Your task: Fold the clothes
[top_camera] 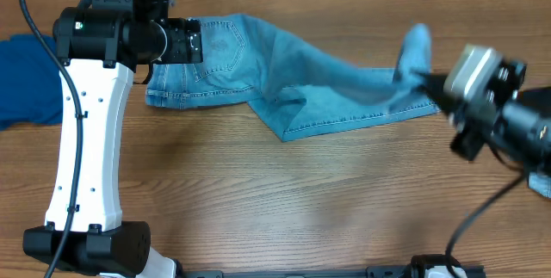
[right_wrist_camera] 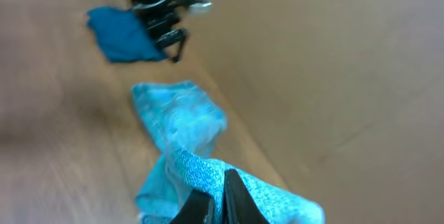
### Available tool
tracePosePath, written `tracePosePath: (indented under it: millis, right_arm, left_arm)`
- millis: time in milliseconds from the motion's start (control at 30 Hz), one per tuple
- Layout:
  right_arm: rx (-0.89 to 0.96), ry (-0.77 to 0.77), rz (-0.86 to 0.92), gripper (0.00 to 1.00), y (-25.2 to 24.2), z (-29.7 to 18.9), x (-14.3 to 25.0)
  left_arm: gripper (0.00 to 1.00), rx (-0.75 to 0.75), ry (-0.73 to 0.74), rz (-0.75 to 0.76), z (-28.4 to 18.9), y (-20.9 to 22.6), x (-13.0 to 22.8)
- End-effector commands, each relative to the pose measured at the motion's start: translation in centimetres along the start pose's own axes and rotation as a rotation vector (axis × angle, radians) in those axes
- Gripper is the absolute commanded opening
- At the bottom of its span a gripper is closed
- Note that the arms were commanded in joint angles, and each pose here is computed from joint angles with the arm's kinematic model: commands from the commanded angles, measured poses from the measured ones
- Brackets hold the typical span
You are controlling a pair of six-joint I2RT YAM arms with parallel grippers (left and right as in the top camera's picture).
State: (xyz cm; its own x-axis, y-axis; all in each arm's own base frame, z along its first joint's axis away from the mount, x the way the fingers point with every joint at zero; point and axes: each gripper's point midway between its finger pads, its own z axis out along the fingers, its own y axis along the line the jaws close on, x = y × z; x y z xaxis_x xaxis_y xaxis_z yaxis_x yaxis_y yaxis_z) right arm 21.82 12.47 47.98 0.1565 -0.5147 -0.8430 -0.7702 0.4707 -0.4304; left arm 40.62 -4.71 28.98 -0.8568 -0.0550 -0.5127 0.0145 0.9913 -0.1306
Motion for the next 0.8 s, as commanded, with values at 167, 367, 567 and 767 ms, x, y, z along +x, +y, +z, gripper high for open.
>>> tracePosePath:
  millis: [167,367,567,767]
  right_arm:
    - [-0.041,0.182,-0.061,0.09,1.5,-0.4,3.9]
    - [-0.037,0.281,-0.007,0.1,1.6,-0.6,5.9]
    - [0.18,0.395,0.108,0.1,-2.1,-1.4,7.5]
    - [0.364,0.391,0.076,0.11,-6.0,-2.2,6.7]
  left_arm:
    - [0.91,-0.025,-0.017,0.01,-0.3,0.4,-0.4]
    - [0.93,-0.025,-0.017,0.01,-0.3,0.4,-0.4]
    - [0.95,-0.025,-0.018,0.009,-0.3,0.4,-0.4]
    - [0.96,-0.025,-0.017,0.009,-0.3,0.4,-0.4]
